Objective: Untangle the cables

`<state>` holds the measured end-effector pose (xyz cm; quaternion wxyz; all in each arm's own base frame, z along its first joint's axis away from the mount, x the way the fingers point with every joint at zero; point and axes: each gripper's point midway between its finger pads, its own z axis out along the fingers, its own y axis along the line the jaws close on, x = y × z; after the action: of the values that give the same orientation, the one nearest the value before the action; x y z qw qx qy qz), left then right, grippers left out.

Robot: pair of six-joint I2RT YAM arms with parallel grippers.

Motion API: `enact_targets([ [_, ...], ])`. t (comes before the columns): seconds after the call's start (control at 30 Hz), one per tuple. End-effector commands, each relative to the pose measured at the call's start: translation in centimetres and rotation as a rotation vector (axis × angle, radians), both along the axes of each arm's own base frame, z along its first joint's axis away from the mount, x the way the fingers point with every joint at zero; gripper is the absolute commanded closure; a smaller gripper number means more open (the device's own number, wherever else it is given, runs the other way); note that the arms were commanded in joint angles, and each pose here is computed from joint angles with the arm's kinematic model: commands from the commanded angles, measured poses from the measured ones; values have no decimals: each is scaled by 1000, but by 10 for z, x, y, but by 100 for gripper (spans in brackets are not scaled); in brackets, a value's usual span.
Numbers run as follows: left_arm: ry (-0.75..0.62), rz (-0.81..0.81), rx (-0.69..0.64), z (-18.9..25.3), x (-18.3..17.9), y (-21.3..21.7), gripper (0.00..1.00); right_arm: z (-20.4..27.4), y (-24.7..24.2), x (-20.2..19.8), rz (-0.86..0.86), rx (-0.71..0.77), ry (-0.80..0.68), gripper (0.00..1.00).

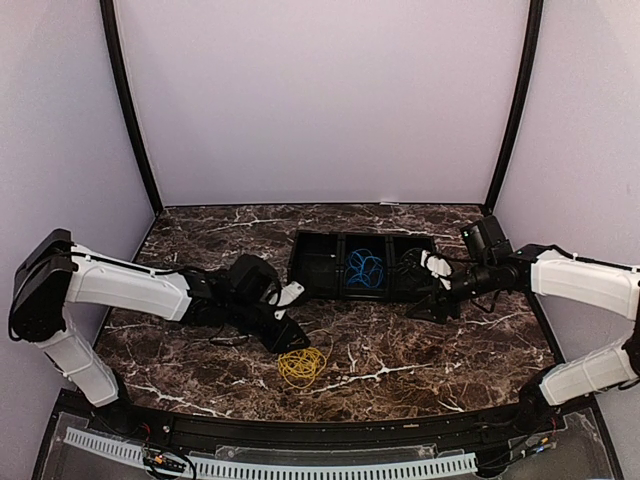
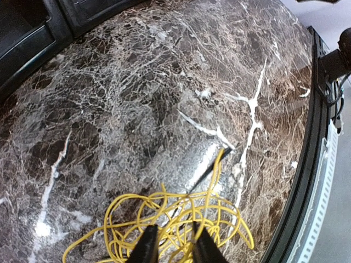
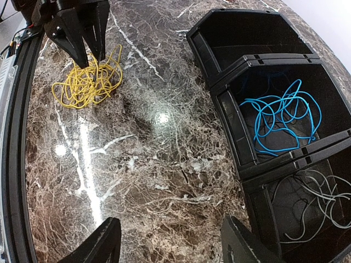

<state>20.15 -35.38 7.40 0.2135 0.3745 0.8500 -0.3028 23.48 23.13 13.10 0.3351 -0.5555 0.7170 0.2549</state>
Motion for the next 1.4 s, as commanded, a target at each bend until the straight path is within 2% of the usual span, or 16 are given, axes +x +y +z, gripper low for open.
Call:
enact_targets([
  [0.0, -10, -33, -54, 12, -3, -12, 85, 6, 3, 1, 2, 15, -31, 36],
  [0.03, -9, -33, -67, 14, -5, -15, 90, 5, 2, 1, 1, 15, -30, 36],
  [0.17, -33, -40, -162, 35, -6, -35, 99, 5, 2, 1, 1, 16, -33, 36],
  [0.33, 3, -28, -245, 43, -6, -60, 100, 2, 2, 2, 0, 6, -23, 36],
  [0.53, -9, -16, -328, 76, -7, -86, 100, 10, 6, 5, 3, 20, -5, 36],
  [0.73, -49, 58, -305, 83, 1, -72, 100, 28, 18, 11, 10, 66, 43, 36],
  [0.9, -113, 219, -255, 92, 22, -48, 100, 51, 34, 23, -22, 158, 59, 32],
  [1.13, -129, 361, -269, 102, 29, -22, 100, 73, 66, 35, 4, 198, 0, 28],
  [1.3, -100, 396, -260, 93, 26, -12, 100, 98, 86, 50, -5, 270, -11, 17],
  [1.37, -90, 418, -252, 87, 26, -7, 100, 104, 97, 47, 15, 293, -14, 3],
])
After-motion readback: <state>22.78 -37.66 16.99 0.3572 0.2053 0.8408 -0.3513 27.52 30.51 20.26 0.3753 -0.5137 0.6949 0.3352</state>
